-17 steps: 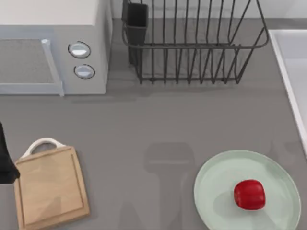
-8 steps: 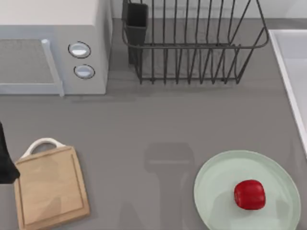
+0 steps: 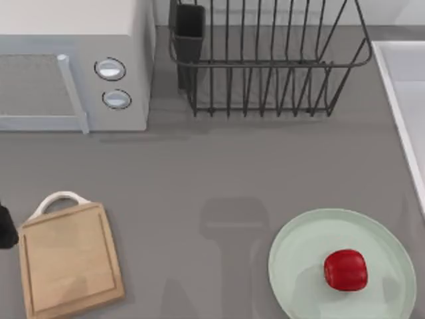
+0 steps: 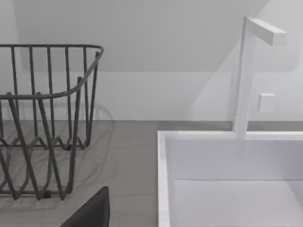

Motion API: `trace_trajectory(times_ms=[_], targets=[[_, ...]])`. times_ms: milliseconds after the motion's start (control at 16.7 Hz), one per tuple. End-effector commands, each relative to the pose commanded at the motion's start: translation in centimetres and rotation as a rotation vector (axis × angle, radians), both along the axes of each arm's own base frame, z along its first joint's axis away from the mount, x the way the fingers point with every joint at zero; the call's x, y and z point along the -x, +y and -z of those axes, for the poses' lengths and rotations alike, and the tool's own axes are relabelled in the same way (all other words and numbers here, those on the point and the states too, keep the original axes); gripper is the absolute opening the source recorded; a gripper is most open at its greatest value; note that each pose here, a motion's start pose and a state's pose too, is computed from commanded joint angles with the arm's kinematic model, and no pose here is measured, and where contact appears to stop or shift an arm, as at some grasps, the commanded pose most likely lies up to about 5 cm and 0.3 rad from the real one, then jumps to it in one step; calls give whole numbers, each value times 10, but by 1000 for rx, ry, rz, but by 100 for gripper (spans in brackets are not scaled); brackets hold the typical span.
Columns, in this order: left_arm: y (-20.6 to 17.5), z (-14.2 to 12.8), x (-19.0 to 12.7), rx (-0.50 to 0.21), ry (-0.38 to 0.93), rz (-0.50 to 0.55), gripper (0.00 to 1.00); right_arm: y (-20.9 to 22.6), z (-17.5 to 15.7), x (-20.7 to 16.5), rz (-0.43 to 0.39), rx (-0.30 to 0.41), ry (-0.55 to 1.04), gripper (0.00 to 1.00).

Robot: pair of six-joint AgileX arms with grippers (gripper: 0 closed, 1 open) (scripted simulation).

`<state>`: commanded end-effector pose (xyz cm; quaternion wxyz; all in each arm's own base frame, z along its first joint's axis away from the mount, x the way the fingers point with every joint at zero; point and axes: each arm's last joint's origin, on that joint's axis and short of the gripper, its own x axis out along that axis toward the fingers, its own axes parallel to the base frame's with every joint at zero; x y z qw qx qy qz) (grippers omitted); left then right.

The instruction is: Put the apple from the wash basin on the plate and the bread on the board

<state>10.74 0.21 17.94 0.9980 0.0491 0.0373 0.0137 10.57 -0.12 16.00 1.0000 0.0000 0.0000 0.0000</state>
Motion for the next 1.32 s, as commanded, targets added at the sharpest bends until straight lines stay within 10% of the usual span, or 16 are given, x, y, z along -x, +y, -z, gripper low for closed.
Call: trace_trajectory(times_ms=[300, 600, 900, 1320], targets=[[11, -49, -24, -282, 305, -9, 100, 0, 0, 0, 0, 0, 0, 100], [38, -49, -95, -524, 882, 190, 100, 0, 0, 0, 0, 0, 0, 100], [72, -17, -155, -608, 1285, 520, 100, 0, 0, 0, 0, 0, 0, 100], [95, 1, -186, -628, 1406, 723, 100, 0, 0, 0, 0, 0, 0, 100]])
